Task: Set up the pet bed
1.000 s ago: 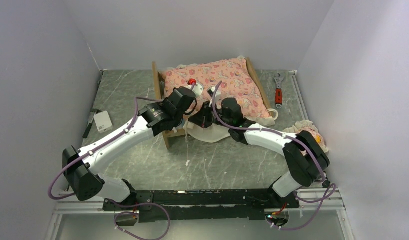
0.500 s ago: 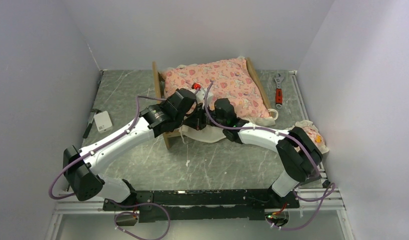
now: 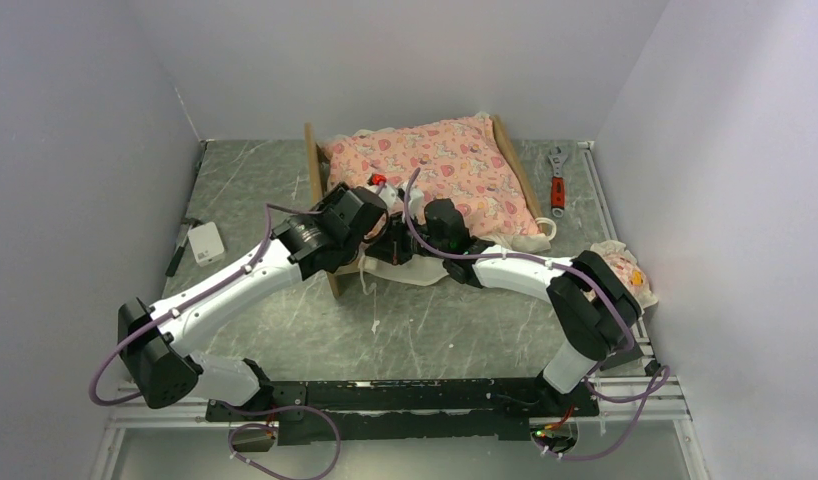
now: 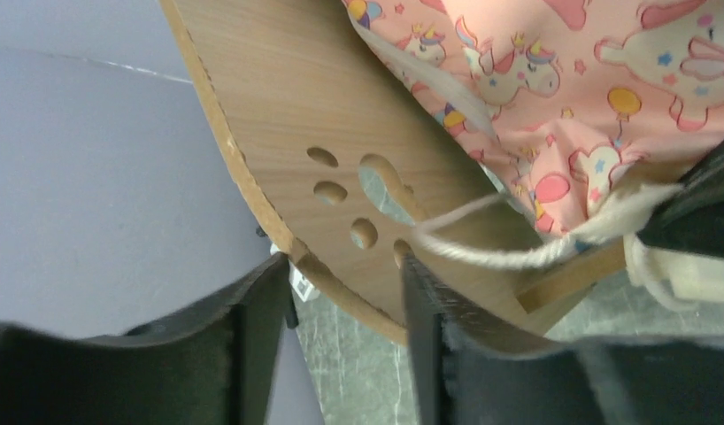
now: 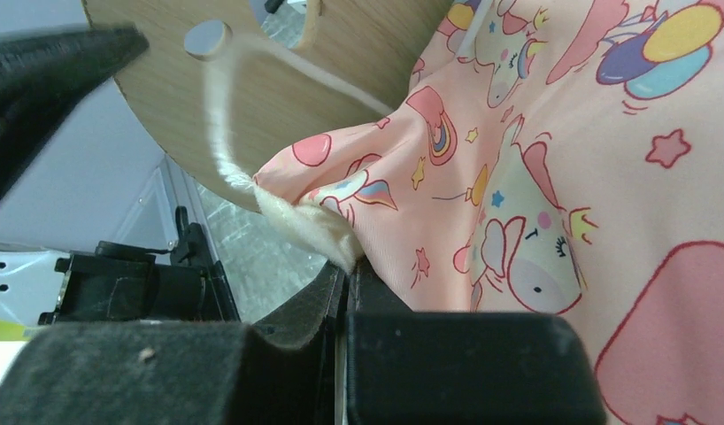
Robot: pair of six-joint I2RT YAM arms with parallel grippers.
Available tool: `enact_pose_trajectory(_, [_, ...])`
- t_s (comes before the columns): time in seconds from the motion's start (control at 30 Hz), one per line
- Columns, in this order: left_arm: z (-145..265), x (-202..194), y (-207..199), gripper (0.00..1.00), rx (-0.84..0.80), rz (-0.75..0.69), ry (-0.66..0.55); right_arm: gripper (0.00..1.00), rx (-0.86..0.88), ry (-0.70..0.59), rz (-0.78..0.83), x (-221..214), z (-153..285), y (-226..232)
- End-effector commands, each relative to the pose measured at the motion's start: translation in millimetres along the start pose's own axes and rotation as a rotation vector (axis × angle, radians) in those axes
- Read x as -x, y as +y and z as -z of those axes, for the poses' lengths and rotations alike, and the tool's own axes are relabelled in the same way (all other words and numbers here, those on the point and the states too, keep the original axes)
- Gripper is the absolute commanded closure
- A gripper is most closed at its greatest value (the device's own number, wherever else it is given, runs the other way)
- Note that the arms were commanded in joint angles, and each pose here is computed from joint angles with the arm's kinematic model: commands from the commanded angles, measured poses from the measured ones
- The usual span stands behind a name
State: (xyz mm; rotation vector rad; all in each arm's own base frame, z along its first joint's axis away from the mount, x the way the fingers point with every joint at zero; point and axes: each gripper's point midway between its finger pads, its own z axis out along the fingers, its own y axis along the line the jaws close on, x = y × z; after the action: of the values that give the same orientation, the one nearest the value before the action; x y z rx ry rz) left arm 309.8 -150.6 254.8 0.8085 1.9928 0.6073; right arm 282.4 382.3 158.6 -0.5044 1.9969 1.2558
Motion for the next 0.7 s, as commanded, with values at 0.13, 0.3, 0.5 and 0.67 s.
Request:
enact_pose_trajectory(0.13, [35, -3, 11, 0.23, -0.084, 0.224, -0.007, 1.0, 0.035, -0.023, 0.041, 12, 0, 12])
enact_pose_trajectory(0.3, [45, -6, 22, 0.16, -0.053, 0.419, -0.001, 1.0, 0.032, -0.033, 0.056, 18, 0, 17])
enact_pose_trajectory(0.5, [17, -35, 14, 0.19, -0.048, 0.582, 0.143, 1.0, -0.004, -0.033, 0.085, 26, -6, 19])
enact_pose_trajectory(0.67, [-4, -39, -8, 0.24, -0.144, 0.645, 0.177, 1.0, -0.081, -0.011, 0.135, 20, -10, 15])
